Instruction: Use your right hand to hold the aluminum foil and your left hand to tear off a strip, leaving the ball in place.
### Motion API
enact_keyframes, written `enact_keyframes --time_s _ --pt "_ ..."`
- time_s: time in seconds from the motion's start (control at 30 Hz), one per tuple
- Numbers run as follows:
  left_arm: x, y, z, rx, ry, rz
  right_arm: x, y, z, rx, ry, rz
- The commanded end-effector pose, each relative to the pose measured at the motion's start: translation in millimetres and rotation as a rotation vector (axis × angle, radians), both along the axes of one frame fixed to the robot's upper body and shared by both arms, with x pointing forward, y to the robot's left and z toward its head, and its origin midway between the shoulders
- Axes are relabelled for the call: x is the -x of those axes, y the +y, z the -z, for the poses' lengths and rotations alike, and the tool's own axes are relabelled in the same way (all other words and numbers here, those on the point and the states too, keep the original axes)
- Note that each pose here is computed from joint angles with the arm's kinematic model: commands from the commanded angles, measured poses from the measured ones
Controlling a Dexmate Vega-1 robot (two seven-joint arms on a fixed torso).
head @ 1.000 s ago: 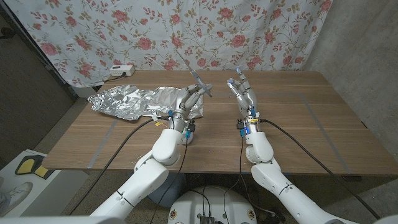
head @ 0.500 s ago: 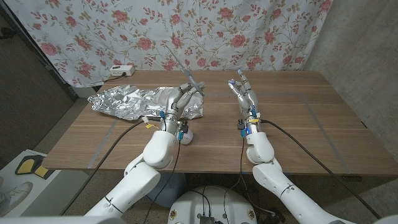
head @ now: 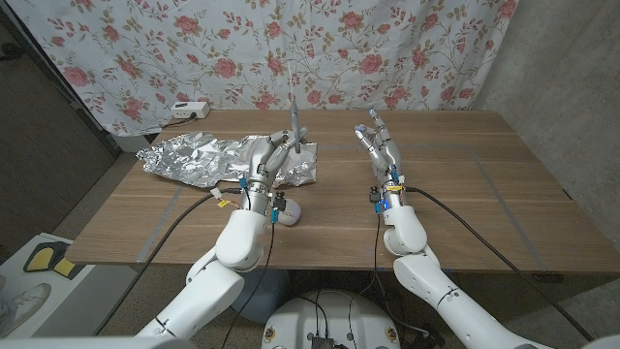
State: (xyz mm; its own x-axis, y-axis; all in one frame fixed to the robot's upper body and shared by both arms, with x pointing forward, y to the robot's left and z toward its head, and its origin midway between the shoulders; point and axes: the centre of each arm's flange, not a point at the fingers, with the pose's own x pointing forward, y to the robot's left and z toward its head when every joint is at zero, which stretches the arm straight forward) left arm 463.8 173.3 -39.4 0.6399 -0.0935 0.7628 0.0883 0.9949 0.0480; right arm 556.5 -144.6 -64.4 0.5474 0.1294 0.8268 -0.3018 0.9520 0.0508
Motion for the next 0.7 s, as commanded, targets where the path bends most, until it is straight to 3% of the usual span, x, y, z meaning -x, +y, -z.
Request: enact_keyframes --time_s 0.03,0.3,0.7 --pt "10.9 17.5 5.4 0.04 -0.054 -0.054 0.5 0.7 1.1 -0.003 0.009 0.006" --pt "9.8 24.1 14.6 0.063 -0.049 -0.052 2.0 0.5 0.8 0.002 0.008 0.009" --pt "21.0 39.3 27.8 0.156 -0.04 -0.166 2.7 -2.3 3.5 0.003 0.019 0.025"
